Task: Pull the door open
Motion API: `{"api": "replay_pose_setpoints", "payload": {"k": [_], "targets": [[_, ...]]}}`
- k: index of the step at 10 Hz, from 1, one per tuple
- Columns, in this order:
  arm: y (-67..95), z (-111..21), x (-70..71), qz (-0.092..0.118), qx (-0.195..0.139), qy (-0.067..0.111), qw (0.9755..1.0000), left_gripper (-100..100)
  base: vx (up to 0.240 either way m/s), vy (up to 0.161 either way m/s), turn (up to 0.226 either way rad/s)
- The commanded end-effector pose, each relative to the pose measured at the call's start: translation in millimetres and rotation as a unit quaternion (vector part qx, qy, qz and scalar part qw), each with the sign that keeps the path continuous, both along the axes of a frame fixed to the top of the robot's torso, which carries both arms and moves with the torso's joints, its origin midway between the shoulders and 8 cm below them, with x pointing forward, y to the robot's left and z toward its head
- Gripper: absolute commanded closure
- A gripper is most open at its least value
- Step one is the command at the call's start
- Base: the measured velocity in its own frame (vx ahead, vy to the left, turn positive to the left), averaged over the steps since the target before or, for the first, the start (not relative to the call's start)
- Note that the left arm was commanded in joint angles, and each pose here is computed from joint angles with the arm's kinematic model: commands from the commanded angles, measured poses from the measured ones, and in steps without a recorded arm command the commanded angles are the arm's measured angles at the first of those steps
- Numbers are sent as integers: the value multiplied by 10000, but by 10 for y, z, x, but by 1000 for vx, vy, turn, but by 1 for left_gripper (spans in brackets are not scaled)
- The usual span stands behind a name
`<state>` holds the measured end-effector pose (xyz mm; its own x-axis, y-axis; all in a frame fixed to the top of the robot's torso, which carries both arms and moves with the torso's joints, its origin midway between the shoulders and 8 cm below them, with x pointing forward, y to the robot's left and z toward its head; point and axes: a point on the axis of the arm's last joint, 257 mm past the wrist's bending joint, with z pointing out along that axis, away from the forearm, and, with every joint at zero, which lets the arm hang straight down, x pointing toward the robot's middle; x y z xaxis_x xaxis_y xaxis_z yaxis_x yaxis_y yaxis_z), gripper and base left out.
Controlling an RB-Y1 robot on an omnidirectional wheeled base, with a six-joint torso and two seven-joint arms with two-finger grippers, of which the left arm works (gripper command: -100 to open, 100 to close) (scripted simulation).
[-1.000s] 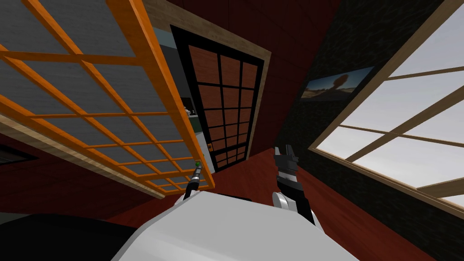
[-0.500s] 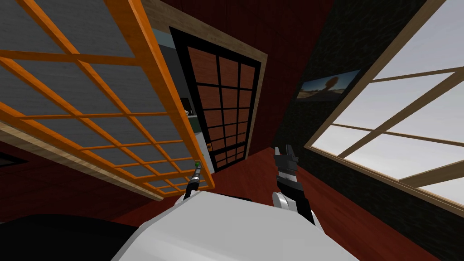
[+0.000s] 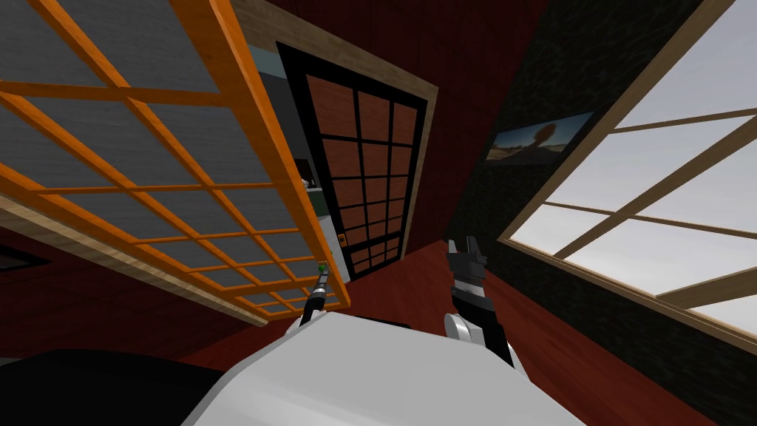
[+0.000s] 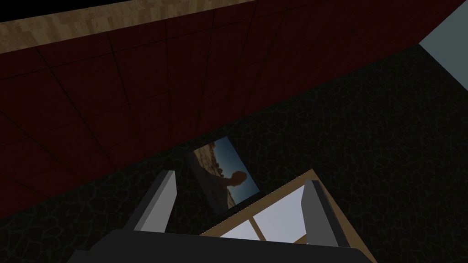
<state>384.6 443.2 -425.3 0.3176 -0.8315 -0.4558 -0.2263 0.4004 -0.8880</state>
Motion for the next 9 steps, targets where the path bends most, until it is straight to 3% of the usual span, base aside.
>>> {"api": "replay_pose_setpoints", "payload": {"k": [1,4,5,6,9], "targets": [[272,61,-105,214,-124,-105,9996,100,-23,12,-78],[272,61,-105,214,-124,-105,9996,100,-20,4,-22],[277,69,-100,239,-334,-211,9989,100,-21,15,-84],[277,69,-100,239,-334,-211,9989,100,-35,13,-53],[288,84,-92,287,-755,-423,9958,100,-65,19,-94]]}}
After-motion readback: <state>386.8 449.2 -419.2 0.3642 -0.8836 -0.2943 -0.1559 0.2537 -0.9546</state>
